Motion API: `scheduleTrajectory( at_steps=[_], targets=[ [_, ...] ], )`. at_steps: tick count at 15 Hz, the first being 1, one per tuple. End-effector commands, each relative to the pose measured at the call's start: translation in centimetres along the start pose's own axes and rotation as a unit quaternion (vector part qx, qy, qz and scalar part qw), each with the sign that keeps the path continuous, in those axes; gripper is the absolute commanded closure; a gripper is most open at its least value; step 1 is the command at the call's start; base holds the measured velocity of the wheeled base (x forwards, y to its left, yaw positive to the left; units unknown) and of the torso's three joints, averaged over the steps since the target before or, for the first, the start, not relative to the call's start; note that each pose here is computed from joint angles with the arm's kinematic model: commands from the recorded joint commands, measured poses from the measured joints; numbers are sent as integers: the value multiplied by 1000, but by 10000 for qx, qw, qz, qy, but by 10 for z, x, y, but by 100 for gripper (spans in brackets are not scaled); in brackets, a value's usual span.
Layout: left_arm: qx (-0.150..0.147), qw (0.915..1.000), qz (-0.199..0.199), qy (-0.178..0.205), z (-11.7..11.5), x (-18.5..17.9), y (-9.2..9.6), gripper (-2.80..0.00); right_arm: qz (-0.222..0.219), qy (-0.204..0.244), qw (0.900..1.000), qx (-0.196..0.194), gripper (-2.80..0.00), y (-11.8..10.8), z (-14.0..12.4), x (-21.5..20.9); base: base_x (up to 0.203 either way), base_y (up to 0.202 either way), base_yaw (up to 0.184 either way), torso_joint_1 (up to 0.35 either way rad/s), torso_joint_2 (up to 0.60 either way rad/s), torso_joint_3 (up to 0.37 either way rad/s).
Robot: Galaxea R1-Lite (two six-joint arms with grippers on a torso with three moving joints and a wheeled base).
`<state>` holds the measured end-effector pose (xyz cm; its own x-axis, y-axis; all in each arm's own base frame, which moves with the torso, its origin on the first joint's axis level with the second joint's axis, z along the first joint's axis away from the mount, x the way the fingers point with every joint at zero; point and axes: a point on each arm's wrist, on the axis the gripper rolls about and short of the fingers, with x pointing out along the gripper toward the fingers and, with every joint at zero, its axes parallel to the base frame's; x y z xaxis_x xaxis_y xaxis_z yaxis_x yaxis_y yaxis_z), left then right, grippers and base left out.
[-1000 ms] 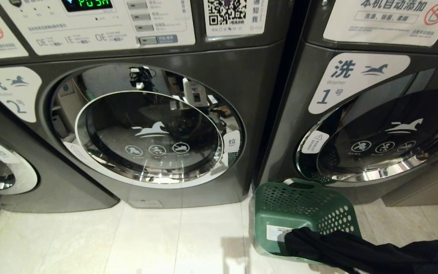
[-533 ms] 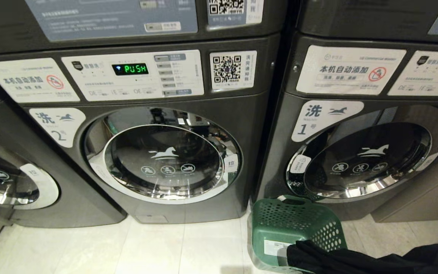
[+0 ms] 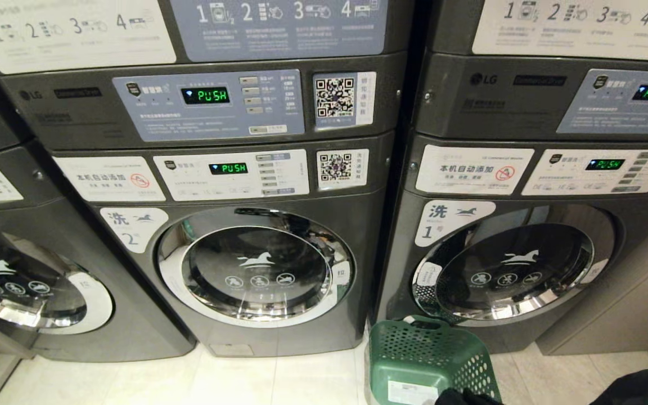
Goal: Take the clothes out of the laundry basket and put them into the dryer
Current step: Put the clothes in the dryer
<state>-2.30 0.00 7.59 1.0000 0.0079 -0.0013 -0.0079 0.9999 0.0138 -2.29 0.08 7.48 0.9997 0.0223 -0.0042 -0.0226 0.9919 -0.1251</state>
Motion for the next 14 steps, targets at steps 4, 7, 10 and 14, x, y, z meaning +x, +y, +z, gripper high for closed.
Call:
scheduleTrajectory(
  at_steps=[4,7,10,14],
  targets=[
    [0,10000,7,1,0,0,0,0,5,9,10000,-1,0,0,0,0,0,0,0,254,-585,-308],
    [-8,10000,7,1,0,0,0,0,5,9,10000,-1,0,0,0,0,0,0,0,261,-570,-326],
    [-8,10000,7,1,0,0,0,0,6,16,10000,-1,0,0,0,0,0,0,0,182,-392,-216],
    [-5,10000,7,1,0,0,0,0,6,15,10000,-1,0,0,0,0,0,0,0,157,-347,-191]
  ],
)
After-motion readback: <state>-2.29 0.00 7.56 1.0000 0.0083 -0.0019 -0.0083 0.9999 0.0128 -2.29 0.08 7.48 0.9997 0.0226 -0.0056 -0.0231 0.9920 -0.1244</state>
